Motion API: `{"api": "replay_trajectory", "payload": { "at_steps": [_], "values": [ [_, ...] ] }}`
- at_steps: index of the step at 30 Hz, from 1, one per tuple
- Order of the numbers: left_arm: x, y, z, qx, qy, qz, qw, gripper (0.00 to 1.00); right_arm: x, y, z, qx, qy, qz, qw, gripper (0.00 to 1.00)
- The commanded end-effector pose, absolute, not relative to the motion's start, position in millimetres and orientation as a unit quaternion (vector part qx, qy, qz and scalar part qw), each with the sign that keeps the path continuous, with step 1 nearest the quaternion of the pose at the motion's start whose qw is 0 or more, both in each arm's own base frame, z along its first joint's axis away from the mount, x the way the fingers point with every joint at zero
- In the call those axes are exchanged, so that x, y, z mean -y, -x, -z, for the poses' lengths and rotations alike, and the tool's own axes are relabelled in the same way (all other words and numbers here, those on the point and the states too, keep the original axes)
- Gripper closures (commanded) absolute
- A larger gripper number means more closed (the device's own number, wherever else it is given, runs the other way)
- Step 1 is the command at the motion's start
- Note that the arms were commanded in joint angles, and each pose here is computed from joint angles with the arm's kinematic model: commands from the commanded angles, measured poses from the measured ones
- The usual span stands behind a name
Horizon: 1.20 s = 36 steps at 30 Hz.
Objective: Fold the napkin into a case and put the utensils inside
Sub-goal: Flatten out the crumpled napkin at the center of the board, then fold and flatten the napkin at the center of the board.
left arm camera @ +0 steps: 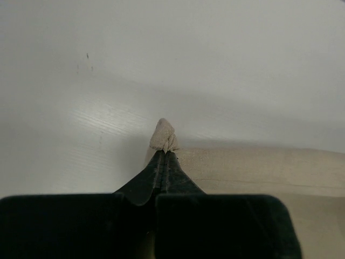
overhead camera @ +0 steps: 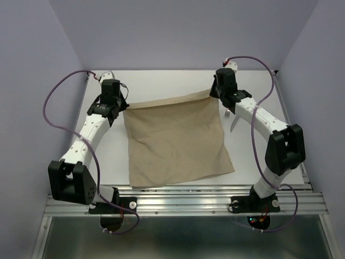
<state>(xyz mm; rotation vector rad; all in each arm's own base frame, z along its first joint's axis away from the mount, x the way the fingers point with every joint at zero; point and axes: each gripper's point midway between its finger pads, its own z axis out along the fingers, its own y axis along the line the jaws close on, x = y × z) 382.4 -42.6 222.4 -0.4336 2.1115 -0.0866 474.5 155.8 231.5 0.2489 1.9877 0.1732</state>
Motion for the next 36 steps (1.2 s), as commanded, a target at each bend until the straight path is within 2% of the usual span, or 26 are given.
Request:
{"api": "replay_trajectory", "payload": {
  "at_steps": [1, 3, 10, 21, 29, 35, 36],
  "values": [
    [31.4, -413.0, -227.8, -0.847, 0.195, 0.019, 0.494, 1.00, -156.0, -512.8, -241.7, -0.814, -0.115, -0.098, 0.561, 0.99],
    [27.3, -424.1, -210.5, -0.858, 0.199, 0.003, 0.474, 1.00, -158.9, -528.6, -214.7, -0.828, -0.110, -0.092, 0.542, 0.99],
    [20.6, -466.8, -184.9, -0.870, 0.200, -0.013, 0.451, 1.00, -166.5, -576.7, -187.9, -0.833, -0.111, -0.117, 0.529, 0.99],
    [11.9, -531.9, -176.4, -0.871, 0.201, 0.001, 0.449, 1.00, -168.4, -627.2, -197.1, -0.814, -0.127, -0.183, 0.536, 0.99],
    [12.7, -550.4, -187.7, -0.866, 0.196, 0.007, 0.459, 1.00, -169.5, -628.3, -212.3, -0.810, -0.127, -0.201, 0.536, 0.99],
    [21.6, -532.1, -192.7, -0.873, 0.195, 0.031, 0.446, 1.00, -158.6, -603.1, -215.8, -0.821, -0.149, -0.200, 0.513, 0.99],
    [24.4, -521.4, -190.6, -0.880, 0.196, 0.035, 0.432, 1.00, -152.0, -595.0, -202.7, -0.830, -0.160, -0.196, 0.497, 0.99]
  ]
}}
